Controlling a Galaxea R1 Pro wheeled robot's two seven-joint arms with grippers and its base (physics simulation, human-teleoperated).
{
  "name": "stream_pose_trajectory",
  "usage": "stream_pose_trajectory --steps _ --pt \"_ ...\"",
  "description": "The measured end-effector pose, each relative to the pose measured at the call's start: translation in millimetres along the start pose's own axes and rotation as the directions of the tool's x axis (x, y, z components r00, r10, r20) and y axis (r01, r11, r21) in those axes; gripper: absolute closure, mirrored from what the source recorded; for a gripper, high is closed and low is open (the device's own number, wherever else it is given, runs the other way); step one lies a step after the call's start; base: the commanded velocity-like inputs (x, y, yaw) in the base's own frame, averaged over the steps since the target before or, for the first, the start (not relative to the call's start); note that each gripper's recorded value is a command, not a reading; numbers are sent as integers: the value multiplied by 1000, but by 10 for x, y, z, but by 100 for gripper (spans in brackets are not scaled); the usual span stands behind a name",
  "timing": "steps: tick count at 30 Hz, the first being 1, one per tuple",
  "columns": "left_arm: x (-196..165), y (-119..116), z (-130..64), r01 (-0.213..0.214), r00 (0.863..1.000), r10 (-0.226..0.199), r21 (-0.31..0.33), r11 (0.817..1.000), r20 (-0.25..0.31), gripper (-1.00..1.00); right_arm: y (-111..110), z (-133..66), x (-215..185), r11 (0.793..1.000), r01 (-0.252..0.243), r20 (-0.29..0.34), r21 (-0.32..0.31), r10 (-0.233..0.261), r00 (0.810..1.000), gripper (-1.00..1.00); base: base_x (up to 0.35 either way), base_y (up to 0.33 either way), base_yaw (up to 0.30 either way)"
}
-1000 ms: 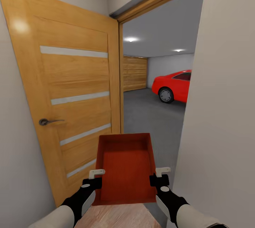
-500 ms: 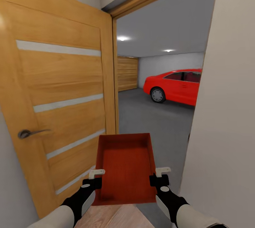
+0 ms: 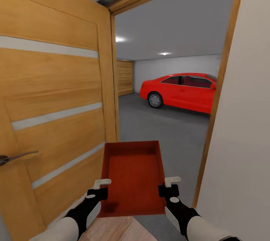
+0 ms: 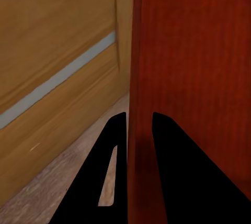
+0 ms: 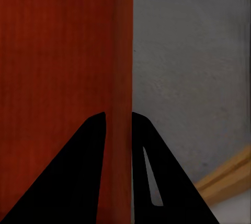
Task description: Move the two storage containers from the living room to the garage. In the garage, place one container on the floor and stack the other container on top of it (either order is fine).
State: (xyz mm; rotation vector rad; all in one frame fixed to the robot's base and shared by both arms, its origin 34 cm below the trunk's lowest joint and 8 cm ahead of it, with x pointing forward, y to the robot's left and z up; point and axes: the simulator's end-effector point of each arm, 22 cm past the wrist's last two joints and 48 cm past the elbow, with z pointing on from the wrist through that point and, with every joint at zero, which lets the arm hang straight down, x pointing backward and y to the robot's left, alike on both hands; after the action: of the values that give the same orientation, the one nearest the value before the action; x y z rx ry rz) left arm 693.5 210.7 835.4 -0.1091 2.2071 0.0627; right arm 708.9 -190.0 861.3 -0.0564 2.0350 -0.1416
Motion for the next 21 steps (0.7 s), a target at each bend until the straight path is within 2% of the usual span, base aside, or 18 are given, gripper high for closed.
stream_pose_trajectory --steps 15,21 --pt "0 0 0 0 1000 0 0 1000 0 100 0 0 0 1000 0 0 0 0 1000 100 216 289 -236" --pt "-8 13 5 -3 1000 3 1 1000 -2 100 14 -1 3 1000 -3 -2 3 3 1000 100 87 71 -90"
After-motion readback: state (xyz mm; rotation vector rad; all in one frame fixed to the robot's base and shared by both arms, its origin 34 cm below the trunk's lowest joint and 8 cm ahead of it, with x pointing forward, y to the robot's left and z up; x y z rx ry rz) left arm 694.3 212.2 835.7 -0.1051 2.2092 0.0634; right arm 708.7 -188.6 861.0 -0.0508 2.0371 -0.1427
